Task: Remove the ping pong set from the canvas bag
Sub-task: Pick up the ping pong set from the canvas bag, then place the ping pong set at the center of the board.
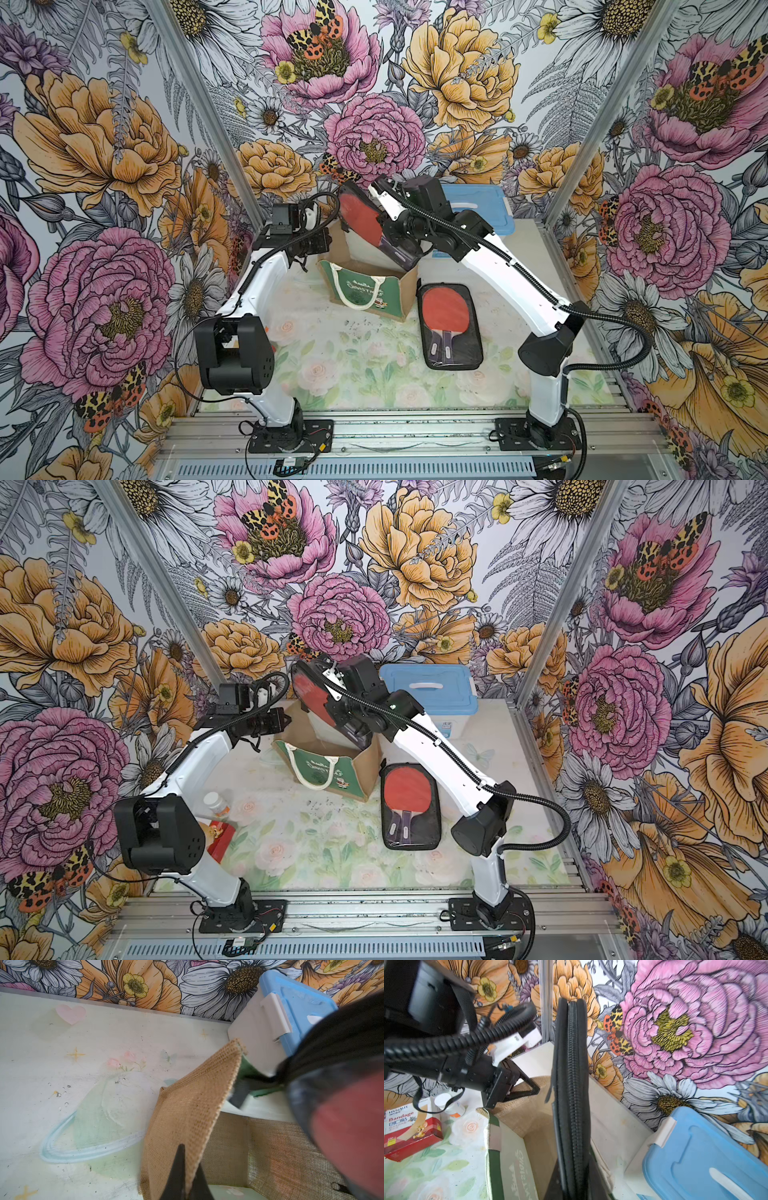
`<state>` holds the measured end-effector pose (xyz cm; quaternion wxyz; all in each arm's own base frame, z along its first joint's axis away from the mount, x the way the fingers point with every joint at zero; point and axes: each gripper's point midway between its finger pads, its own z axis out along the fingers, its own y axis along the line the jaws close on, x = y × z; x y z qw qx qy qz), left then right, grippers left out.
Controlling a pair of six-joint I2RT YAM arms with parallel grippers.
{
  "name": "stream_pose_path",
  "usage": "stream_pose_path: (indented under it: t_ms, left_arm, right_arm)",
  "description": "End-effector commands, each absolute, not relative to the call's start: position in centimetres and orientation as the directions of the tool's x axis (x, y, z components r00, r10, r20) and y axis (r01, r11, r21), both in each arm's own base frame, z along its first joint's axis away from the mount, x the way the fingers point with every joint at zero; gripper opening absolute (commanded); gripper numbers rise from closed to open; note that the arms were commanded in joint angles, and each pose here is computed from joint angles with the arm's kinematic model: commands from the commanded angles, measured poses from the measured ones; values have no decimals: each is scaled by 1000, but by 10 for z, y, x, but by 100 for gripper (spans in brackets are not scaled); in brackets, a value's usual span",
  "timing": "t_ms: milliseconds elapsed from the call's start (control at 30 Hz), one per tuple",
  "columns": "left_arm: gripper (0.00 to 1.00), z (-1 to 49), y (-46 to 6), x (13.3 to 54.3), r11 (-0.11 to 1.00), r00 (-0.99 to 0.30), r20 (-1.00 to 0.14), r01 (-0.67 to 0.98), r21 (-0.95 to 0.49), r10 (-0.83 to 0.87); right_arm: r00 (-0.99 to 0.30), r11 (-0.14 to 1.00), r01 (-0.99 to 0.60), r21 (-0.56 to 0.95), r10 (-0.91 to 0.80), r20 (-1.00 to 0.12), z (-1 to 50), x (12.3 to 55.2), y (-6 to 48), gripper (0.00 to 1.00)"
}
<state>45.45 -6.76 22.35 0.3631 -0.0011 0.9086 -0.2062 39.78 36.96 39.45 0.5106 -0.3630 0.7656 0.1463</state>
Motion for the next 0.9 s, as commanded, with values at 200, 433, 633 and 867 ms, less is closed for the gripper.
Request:
stream_pose_path:
  t_ms: [200,433,633,867]
  left_arm:
    - [6,244,-70,461,900,-699,-696,185,-396,-163]
    - [43,249,-74,462,887,-699,-694,195,-418,-173]
    - [74,260,-75,459,888,-680,-715,213,-408,-165]
    - [83,289,-75,453,889,-626,-768,263,-375,-139]
  right_arm:
    - [-41,777,-594,-210,-290,-956,495,382,324,0]
    - [-38,826,-515,-229,-288,-957,510,370,288,0]
    - [-92,871,-440,-218,-285,-954,500,362,249,0]
    - [-244,931,-337,-139,-229,-942,451,364,188,0]
